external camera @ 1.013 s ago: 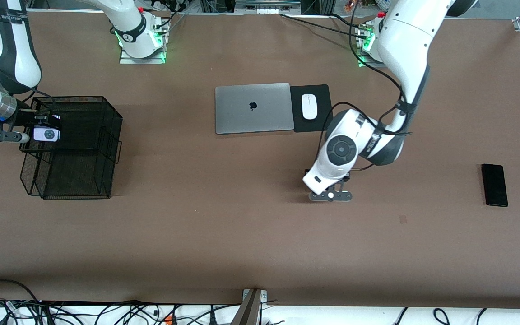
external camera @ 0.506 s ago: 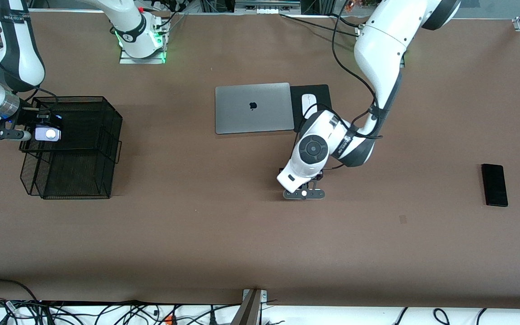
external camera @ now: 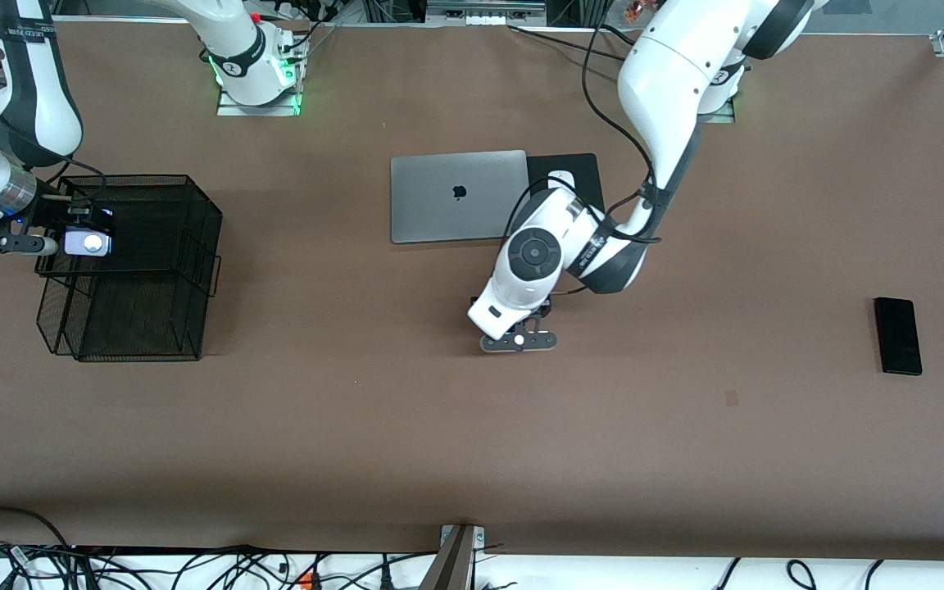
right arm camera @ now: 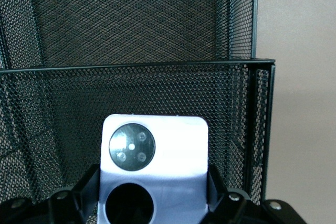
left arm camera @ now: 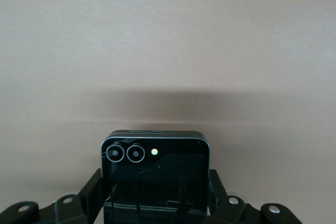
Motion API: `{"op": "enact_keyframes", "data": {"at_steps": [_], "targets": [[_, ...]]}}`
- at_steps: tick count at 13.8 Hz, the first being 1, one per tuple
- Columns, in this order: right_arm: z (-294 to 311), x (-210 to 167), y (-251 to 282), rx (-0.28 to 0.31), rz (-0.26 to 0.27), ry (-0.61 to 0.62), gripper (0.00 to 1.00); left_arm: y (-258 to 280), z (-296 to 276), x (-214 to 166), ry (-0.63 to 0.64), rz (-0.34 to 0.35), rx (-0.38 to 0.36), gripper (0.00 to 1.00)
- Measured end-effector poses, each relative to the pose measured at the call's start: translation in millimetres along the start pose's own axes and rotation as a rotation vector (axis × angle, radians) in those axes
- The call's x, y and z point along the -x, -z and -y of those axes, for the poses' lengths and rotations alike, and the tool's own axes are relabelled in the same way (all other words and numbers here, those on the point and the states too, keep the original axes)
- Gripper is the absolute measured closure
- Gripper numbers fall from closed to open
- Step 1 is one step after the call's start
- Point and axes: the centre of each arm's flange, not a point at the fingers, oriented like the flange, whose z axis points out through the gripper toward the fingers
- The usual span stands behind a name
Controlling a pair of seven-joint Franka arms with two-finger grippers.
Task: Place phones with both arms
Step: 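Drop the white phone into the basket while the left gripper carries the flip phone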
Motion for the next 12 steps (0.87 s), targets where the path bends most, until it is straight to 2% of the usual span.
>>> {"op": "enact_keyframes", "data": {"at_steps": [2, 4, 9, 12], "targets": [[0, 0, 0, 0.0, 0.0, 0.0, 0.13, -9, -10, 2, 0.01, -0.002, 0.004, 0.2], [0, 0, 0, 0.0, 0.0, 0.0, 0.0, -16, -17, 1, 0.02, -0.006, 0.01, 0.2], [2, -2, 5, -0.004, 0.005, 0.005, 0.0, -31, -37, -1, 0.048, -0.022, 0.031, 0.2], [12, -21, 49, -0.019, 0.032, 0.007, 0.0, -37, -52, 7, 0.066, -0.041, 0.052, 0.2]]}}
